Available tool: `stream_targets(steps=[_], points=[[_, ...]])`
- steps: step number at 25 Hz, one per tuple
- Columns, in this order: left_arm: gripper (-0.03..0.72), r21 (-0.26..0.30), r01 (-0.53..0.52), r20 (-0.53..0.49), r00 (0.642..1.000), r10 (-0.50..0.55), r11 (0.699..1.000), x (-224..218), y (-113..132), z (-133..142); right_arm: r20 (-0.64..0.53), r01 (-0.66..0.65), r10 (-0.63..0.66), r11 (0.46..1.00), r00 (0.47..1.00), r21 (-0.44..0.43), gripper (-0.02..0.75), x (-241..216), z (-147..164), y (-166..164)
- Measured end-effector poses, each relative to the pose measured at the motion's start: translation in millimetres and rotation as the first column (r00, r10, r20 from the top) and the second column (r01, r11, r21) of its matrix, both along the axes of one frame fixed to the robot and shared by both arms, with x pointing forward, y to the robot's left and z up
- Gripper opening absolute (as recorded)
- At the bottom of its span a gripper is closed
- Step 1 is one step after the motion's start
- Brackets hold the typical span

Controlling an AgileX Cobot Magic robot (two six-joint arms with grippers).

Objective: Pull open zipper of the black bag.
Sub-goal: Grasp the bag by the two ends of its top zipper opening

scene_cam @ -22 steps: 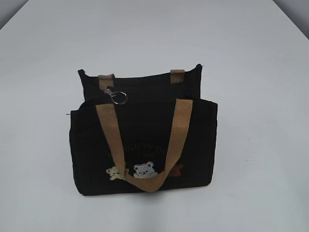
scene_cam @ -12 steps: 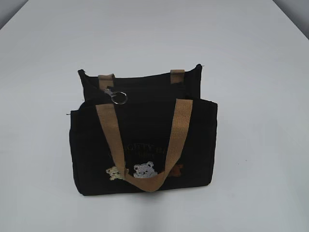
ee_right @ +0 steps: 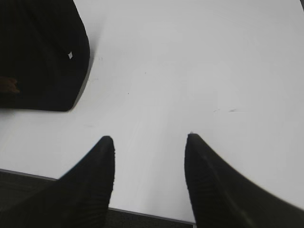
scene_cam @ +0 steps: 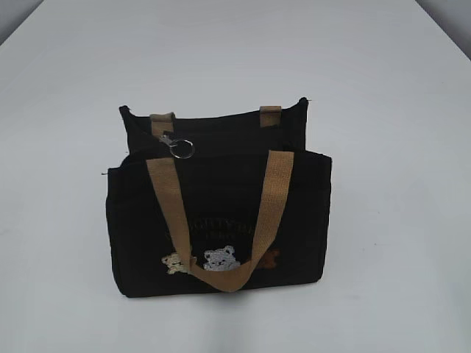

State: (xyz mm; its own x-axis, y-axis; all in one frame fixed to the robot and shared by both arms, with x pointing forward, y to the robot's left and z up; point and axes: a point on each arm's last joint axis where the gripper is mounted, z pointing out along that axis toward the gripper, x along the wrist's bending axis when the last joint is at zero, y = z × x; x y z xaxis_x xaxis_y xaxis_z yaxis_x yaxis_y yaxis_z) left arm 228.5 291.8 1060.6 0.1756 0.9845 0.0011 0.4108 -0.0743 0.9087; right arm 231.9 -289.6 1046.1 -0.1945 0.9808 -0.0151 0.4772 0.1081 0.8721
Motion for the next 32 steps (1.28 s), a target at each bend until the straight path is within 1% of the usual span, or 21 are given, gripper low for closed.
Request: stream_targets(steps=[6, 9, 10, 12, 15, 16, 18, 20, 22, 23, 25, 26, 28, 29, 32], points=[[0.24, -0.002, 0.002, 0.0, 1.0, -0.002, 1.0, 0, 0, 0, 0.0, 0.0, 0.0, 1.0, 1.0, 0.0, 0.379, 0, 0, 0], [0.239, -0.028, 0.02, -0.001, 1.0, -0.02, 0.999, 0, -3, 0, 0.0, 0.0, 0.0, 1.0, 1.0, 0.0, 0.379, 0, 0, 0], [0.239, -0.046, 0.033, 0.0, 0.999, -0.033, 0.998, -1, -4, 1, 0.0, 0.0, 0.0, 1.0, 1.0, 0.0, 0.379, 0, 0, 0], [0.239, -0.1, 0.066, -0.004, 0.998, -0.067, 0.993, 2, -9, 3, 0.0, 0.0, 0.0, 1.0, 1.0, 0.0, 0.379, 0, 0, 0], [0.239, -0.222, 0.123, -0.023, 0.991, -0.131, 0.967, 13, -19, 9, -0.015, 0.0, 0.0, 1.0, 1.0, -0.001, 0.379, 3, 0, 0], [0.239, -0.266, 0.132, -0.032, 0.989, -0.146, 0.955, 20, -23, 12, -0.037, -0.001, 0.001, 1.0, 0.999, -0.005, 0.379, 6, 1, 0], [0.239, -0.365, 0.162, -0.043, 0.981, -0.19, 0.917, 35, -30, 19, -0.085, -0.009, 0.008, 1.0, 0.996, -0.021, 0.379, 17, 3, 1], [0.242, -0.426, 0.189, -0.067, 0.969, -0.239, 0.885, 57, -37, 23, -0.085, -0.02, 0.017, 0.999, 0.996, -0.044, 0.379, 32, 10, 2], [0.253, -0.463, 0.215, -0.101, 0.951, -0.291, 0.86, 78, -43, 25, -0.067, -0.025, 0.021, 0.998, 0.998, -0.061, 0.379, 50, 14, 2], [0.258, -0.48, 0.209, -0.132, 0.943, -0.306, 0.852, 90, -45, 24, -0.053, -0.028, 0.025, 0.998, 0.998, -0.059, 0.379, 59, 16, 3], [0.266, -0.532, 0.181, -0.192, 0.926, -0.326, 0.827, 113, -49, 24, -0.049, -0.049, 0.048, 0.998, 0.998, -0.032, 0.379, 74, 20, 7], [0.267, -0.546, 0.166, -0.223, 0.916, -0.333, 0.821, 126, -51, 23, -0.05, -0.062, 0.061, 0.998, 0.997, -0.015, 0.379, 81, 22, 10], [0.269, -0.567, 0.149, -0.269, 0.896, -0.353, 0.81, 149, -54, 21, -0.097, -0.101, 0.103, 0.995, 0.99, 0.022, 0.379, 98, 24, 17], [0.272, -0.576, 0.135, -0.306, 0.879, -0.366, 0.806, 164, -56, 17, -0.116, -0.126, 0.129, 0.992, 0.985, 0.032, 0.379, 105, 26, 21], [0.316, -0.58, 0.127, -0.364, 0.843, -0.395, 0.805, 193, -64, 13, -0.201, -0.212, 0.217, 0.976, 0.955, 0.045, 0.379, 133, 28, 35]])
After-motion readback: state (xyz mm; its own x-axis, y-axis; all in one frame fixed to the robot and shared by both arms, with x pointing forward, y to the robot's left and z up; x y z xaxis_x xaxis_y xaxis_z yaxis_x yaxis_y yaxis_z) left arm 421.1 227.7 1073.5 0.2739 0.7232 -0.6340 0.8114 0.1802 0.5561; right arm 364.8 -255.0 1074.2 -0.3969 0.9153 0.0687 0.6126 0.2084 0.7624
